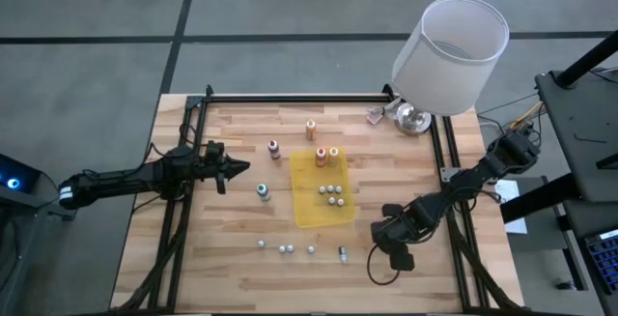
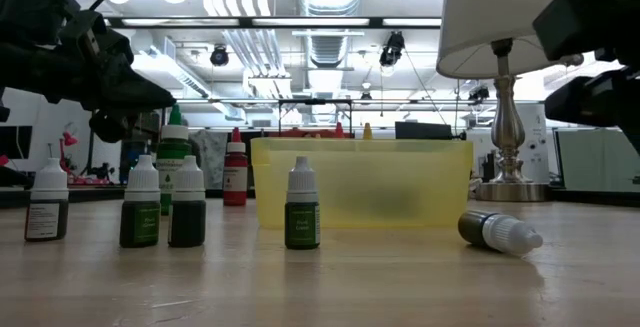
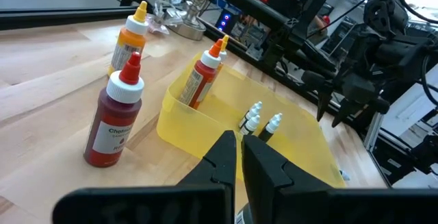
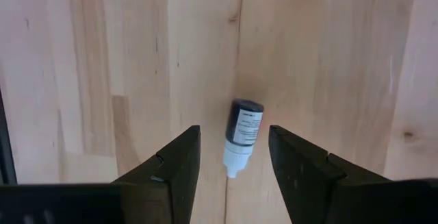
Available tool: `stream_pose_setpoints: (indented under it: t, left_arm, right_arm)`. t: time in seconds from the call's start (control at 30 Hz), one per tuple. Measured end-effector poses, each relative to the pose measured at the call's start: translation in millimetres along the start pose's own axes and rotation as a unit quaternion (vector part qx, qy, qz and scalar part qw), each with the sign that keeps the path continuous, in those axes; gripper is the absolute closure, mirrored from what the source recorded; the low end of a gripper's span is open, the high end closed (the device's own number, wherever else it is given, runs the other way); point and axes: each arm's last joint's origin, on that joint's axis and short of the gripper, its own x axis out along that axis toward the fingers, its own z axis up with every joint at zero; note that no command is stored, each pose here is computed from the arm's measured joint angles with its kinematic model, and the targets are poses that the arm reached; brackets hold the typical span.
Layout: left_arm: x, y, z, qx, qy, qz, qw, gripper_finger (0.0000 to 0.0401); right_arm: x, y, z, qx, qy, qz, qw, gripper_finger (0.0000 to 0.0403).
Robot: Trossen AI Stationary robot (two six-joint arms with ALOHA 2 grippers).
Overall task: Pick & Place food coloring
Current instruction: Put the small pink food coloring bottle into the bin
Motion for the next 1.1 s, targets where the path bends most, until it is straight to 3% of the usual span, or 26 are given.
stream_pose_setpoints:
  t: [1.1]
  left_arm:
    - [0.0, 0.0, 0.0, 0.0, 0.0, 0.0, 1.0, 0.0401]
  right_arm:
    - [0.3, 0.6, -0.4, -0.011, 0.004, 0.013, 1.0, 0.0238]
